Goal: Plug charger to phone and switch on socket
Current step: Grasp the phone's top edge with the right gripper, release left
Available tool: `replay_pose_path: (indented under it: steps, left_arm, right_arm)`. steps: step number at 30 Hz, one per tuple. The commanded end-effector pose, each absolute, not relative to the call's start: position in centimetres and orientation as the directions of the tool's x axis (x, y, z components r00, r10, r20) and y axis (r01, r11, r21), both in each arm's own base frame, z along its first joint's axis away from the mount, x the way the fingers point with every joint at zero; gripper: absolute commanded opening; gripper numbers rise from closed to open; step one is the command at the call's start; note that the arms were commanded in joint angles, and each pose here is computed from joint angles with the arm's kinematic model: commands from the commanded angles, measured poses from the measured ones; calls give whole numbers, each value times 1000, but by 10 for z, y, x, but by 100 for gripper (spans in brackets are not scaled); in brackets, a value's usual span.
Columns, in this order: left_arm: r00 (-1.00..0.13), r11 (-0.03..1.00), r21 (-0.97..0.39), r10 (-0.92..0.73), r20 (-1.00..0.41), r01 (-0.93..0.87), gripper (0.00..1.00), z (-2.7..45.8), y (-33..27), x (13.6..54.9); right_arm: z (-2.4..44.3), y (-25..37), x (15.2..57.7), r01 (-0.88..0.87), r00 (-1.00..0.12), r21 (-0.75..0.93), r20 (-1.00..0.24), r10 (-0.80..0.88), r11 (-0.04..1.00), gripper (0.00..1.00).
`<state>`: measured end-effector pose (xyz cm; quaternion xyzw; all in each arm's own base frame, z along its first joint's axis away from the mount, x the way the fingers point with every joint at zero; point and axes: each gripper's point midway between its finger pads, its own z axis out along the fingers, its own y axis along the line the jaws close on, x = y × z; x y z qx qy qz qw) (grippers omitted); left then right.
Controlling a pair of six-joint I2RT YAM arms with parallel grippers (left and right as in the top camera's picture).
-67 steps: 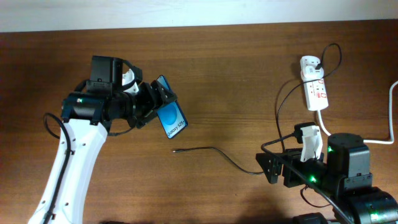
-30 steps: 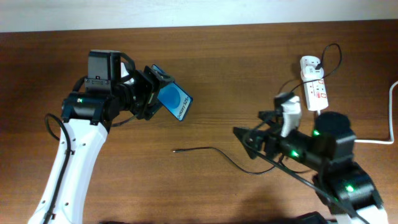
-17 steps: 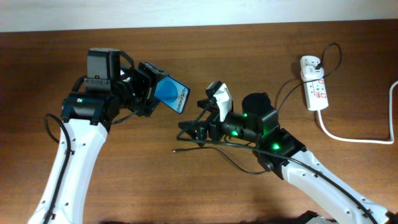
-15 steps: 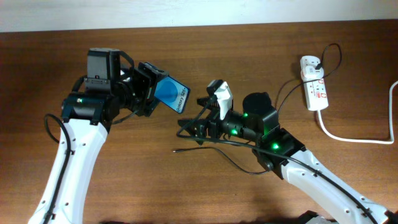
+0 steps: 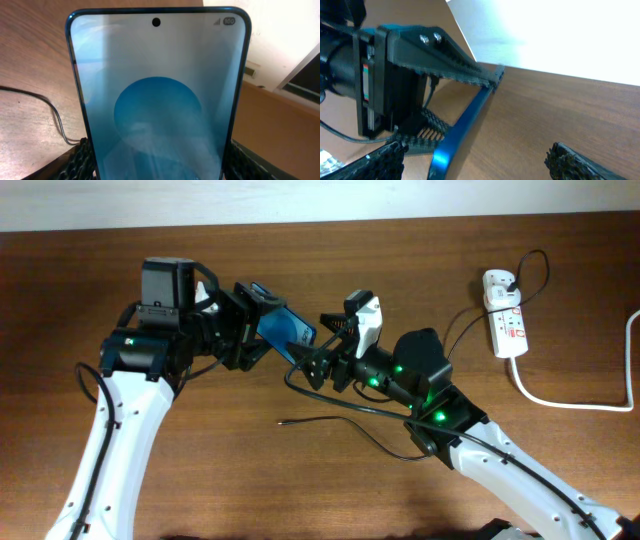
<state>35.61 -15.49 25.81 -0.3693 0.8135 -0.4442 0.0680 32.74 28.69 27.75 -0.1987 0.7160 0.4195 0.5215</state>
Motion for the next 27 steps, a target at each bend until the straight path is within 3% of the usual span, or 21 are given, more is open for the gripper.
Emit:
replay_pose_path:
  steps: [1, 8, 14, 19, 24, 25, 26, 27]
  left_arm:
    - [-763, 359, -806, -624, 168, -471, 40, 276, -168, 350]
    - [-761, 376, -798, -631, 153, -472, 40, 274, -173, 349]
    - [-756, 379, -795, -638, 146, -474, 41, 273, -171, 350]
    - [-752, 385, -793, -644, 136, -472, 45, 272, -170, 351]
    - [-752, 385, -793, -645, 136, -473, 70, 272, -170, 351]
    - [-752, 385, -793, -645, 135, -473, 78, 272, -170, 351]
    - [-752, 385, -793, -645, 135, -473, 95, 272, -170, 351]
    - [-752, 385, -793, -645, 136, -473, 100, 272, -170, 351]
  right_arm:
    - [267, 295, 338, -678, -442, 478, -872, 210, 558, 93]
    - [257, 309, 338, -678, -469, 507, -856, 217, 533, 70]
    - [260, 313, 333, -689, -489, 527, -845, 218, 496, 30]
    - [271, 314, 324, -692, -520, 570, -819, 242, 444, 18]
    - [281, 312, 321, -680, -536, 599, -800, 271, 423, 12]
    - [283, 312, 320, -680, -536, 601, -798, 275, 420, 12]
    - [285, 311, 320, -669, -549, 618, -785, 287, 412, 10]
    - [287, 311, 319, -660, -560, 633, -773, 298, 405, 9]
